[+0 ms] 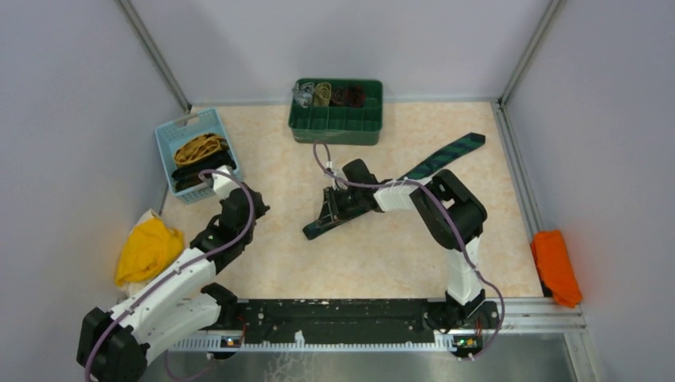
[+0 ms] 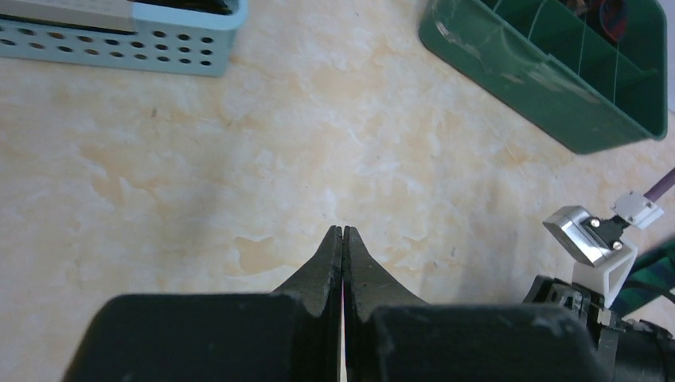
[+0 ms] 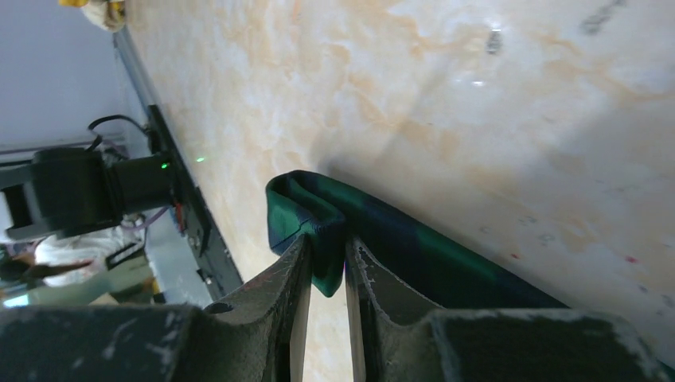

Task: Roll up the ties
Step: Roll the tie at the center of the board.

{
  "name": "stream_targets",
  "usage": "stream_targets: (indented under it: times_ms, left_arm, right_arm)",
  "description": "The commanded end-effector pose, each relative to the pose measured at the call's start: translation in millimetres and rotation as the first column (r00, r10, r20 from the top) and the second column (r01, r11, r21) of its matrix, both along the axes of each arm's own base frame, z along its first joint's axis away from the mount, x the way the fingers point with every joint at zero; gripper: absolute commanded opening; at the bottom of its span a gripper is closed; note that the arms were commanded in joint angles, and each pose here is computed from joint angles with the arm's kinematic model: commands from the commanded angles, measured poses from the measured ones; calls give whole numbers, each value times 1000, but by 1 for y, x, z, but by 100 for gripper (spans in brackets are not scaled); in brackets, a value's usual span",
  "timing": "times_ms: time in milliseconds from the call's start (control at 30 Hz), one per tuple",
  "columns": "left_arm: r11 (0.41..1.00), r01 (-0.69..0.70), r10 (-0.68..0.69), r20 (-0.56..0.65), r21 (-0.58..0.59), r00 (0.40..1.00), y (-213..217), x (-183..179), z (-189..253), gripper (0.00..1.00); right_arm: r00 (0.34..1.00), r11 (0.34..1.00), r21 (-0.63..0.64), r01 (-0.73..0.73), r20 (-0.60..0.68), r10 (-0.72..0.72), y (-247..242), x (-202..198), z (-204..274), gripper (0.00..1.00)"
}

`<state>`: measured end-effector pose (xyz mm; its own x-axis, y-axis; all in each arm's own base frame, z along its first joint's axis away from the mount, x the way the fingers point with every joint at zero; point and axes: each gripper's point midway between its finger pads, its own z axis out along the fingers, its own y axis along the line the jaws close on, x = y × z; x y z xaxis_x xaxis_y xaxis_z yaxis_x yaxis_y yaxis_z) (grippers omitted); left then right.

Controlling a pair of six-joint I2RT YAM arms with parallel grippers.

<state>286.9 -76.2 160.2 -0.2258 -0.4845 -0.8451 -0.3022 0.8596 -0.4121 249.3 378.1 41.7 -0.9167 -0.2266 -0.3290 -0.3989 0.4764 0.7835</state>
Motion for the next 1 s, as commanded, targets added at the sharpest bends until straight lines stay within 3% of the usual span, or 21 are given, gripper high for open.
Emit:
stream_targets:
  times_ms: [0, 400, 633, 733, 867, 967]
  left_arm:
    - [988, 157, -157, -1, -10, 988, -34, 13, -9, 0]
    - [931, 365, -366, -28, -13, 930, -77, 22, -32, 0]
    - [849, 528, -528, -9, -29, 849, -108, 17, -41, 0]
    - [785, 618, -618, 8, -47, 786, -125, 10, -45, 0]
    - [631, 771, -771, 44, -84, 636, -155, -11, -50, 0]
    - [570, 814, -817, 21, -114, 576, -166, -19, -61, 0]
  right_arm:
    - [992, 998, -45, 34, 122, -28, -10, 19, 11, 22]
    - [973, 983, -156, 94, 222, -58, -23, 39, 16, 20]
    - [970, 965, -230, 123, 233, -68, -32, 46, 4, 19]
    - [965, 946, -290, 144, 251, -70, -39, 48, -6, 15]
    - [963, 933, -326, 151, 260, -65, -42, 50, -12, 12]
    - [965, 932, -328, 152, 254, -68, -42, 50, -15, 11]
